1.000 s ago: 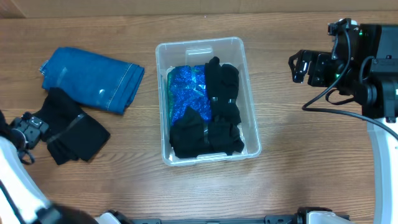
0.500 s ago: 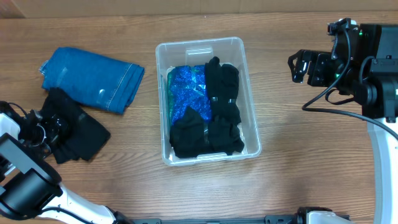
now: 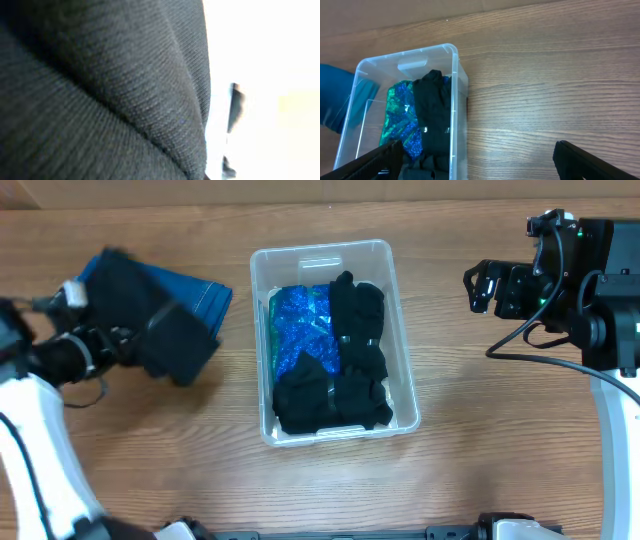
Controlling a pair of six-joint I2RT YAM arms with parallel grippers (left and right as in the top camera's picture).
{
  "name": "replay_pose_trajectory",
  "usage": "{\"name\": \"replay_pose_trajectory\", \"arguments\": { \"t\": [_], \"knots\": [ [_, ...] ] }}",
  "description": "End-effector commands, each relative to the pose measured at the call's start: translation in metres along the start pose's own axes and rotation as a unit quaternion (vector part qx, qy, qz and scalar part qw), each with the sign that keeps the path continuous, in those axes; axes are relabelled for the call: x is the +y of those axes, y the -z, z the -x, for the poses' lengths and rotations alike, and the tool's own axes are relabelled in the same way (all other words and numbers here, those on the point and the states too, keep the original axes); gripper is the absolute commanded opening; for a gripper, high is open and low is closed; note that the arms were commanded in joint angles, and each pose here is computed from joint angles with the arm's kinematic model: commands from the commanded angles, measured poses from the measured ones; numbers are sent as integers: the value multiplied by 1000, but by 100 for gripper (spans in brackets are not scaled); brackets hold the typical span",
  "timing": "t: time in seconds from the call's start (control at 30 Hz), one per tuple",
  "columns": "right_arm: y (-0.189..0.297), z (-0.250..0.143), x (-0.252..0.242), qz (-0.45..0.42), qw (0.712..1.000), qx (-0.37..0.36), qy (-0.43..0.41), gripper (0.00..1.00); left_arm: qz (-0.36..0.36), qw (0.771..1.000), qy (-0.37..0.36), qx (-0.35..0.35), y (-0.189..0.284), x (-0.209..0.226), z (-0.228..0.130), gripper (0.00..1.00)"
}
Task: Pack container
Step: 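Reach the left gripper to the folded black garment and grasp it, then lower the black garment into the bin on top and release it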
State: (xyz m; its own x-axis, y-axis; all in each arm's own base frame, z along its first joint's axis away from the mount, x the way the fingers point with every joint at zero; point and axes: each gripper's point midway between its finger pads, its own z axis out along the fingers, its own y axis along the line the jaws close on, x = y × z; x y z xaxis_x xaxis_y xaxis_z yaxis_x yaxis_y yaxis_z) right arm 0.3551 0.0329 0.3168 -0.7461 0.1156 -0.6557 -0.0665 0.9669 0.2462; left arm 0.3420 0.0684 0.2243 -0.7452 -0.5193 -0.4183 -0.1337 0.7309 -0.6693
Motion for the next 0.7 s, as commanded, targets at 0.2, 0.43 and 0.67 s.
{"name": "replay_pose_trajectory", "arguments": {
  "t": [0.2, 0.43, 0.67],
  "knots": [
    [4, 3, -4, -13, 1000, -10, 3, 100, -203, 922, -322, 69, -28, -237, -118, 4],
    [-10, 0, -12, -28, 1000, 10, -2, 100, -104, 864, -447, 207, -55, -250, -134, 4],
    [-10, -1, -12, -29, 1000, 12, -2, 100, -90, 758, -596, 251, -111, -236, -132, 4]
  ]
}}
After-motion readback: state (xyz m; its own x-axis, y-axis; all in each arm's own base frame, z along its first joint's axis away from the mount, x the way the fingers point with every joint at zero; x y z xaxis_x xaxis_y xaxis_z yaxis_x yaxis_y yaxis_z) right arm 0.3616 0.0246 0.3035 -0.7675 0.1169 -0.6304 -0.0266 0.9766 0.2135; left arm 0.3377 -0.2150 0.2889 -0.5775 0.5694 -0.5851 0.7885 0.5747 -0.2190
